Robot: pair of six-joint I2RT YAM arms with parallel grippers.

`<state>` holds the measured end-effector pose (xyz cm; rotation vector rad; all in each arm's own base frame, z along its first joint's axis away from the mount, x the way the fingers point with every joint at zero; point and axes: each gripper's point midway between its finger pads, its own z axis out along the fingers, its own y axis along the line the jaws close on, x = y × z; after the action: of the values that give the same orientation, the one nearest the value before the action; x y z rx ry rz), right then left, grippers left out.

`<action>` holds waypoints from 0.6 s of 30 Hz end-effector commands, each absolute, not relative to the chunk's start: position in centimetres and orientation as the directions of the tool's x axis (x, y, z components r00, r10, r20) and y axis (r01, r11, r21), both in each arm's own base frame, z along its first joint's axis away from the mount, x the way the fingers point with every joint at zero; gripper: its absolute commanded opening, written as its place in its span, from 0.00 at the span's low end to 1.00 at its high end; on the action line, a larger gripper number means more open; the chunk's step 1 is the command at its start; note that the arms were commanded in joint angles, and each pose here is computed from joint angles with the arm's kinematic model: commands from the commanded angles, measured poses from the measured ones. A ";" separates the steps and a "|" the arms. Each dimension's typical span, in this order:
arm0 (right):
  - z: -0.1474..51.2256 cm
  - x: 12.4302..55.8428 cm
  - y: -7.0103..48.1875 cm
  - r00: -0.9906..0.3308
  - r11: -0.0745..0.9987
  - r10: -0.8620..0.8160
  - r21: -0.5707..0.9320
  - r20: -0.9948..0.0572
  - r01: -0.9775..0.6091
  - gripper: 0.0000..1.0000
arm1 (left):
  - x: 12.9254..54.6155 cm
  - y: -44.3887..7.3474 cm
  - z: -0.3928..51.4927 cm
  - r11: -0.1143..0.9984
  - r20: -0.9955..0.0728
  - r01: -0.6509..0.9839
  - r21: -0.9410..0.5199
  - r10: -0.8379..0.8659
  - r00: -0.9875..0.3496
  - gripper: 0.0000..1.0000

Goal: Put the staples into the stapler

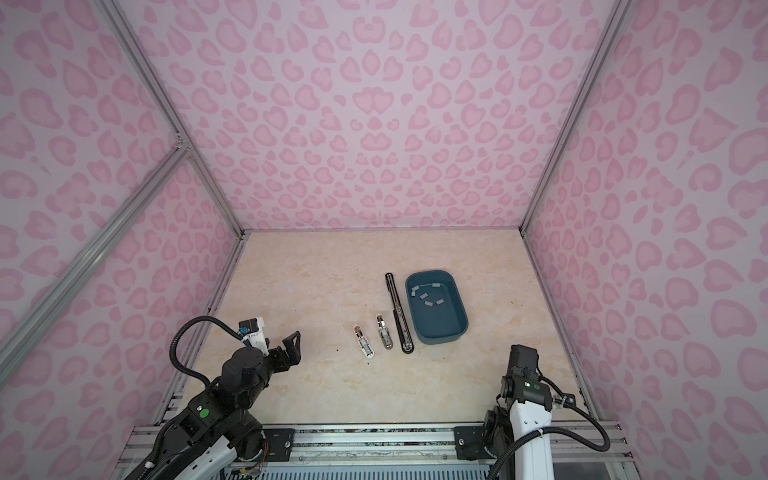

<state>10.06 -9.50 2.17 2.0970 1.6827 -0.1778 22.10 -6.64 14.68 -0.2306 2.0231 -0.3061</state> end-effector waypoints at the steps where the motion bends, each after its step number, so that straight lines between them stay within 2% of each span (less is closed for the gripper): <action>1: 1.2 10.4 -8.5 0.254 -0.175 0.919 0.267 -0.300 0.948 0.94 | 22.2 -6.7 14.8 0.946 -0.844 -0.031 -0.322 -0.301 -0.445 0.96; 9: 0.3 12.6 -7.6 0.179 -0.109 0.955 0.282 -0.237 0.953 0.90 | 22.2 -6.7 14.8 0.946 -0.843 -0.031 -0.323 -0.302 -0.445 0.96; 18: 1.7 16.7 -5.1 0.036 0.063 0.965 0.359 -0.261 0.931 0.90 | 22.2 -6.6 14.8 0.946 -0.843 -0.035 -0.321 -0.303 -0.444 0.96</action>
<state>16.08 -7.37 2.50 1.8458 1.8645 -0.0157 22.10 -6.63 14.66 -0.2311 2.0232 -0.3057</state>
